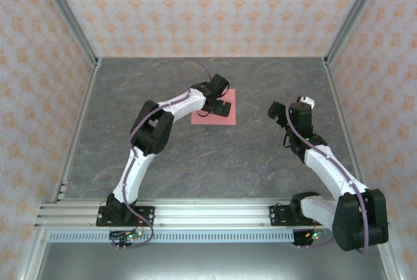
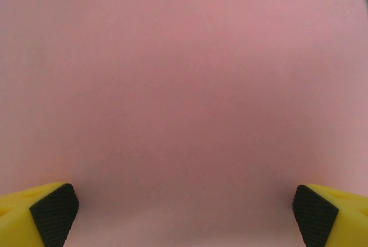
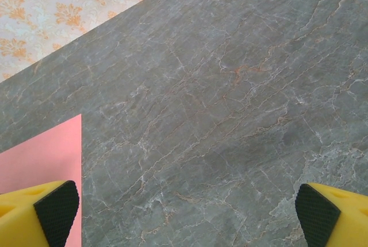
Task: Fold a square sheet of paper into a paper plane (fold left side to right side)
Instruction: Move the square sheet of paper to the center of the table.
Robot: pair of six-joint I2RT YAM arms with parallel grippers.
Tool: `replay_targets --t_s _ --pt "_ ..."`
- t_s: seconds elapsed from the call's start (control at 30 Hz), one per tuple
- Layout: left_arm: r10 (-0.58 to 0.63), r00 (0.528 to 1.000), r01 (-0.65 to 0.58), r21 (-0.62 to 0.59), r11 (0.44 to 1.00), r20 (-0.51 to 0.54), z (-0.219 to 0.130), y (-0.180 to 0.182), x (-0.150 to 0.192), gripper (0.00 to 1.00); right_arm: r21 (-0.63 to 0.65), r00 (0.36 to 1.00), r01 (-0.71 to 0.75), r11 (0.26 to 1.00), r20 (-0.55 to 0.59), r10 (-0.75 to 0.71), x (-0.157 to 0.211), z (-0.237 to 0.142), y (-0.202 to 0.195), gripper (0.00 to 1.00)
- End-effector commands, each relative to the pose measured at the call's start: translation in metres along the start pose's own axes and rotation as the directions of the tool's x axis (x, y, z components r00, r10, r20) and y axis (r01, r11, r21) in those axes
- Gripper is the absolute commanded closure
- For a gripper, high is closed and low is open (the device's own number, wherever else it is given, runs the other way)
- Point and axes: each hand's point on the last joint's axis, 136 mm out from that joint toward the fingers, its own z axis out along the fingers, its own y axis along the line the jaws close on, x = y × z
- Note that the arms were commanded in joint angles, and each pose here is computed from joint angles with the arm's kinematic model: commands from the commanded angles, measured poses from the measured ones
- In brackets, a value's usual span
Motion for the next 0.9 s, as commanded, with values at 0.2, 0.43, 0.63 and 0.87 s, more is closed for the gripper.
replay_targets --t_s 0.2,0.43,0.63,0.87 --pt "-0.043 0.98 0.037 -0.037 0.999 -0.195 0.006 0.008 0.064 0.0 -0.025 1.0 -0.021 0.999 0.013 0.021 -0.012 -0.003 0.011 0.0" --pt "0.015 0.968 -0.035 -0.078 0.996 -0.25 -0.009 0.004 0.105 0.0 -0.027 1.0 -0.022 0.999 0.01 0.022 -0.013 -0.004 0.012 0.0" --pt "0.071 0.956 -0.096 -0.075 0.993 -0.286 -0.019 -0.01 0.146 0.0 -0.032 1.0 -0.028 0.999 0.004 0.028 -0.012 -0.002 0.014 0.0" --pt "0.104 0.968 -0.12 -0.058 0.991 -0.227 -0.045 -0.018 0.156 0.0 -0.066 0.998 -0.038 0.997 -0.06 0.034 -0.004 0.007 0.025 0.0"
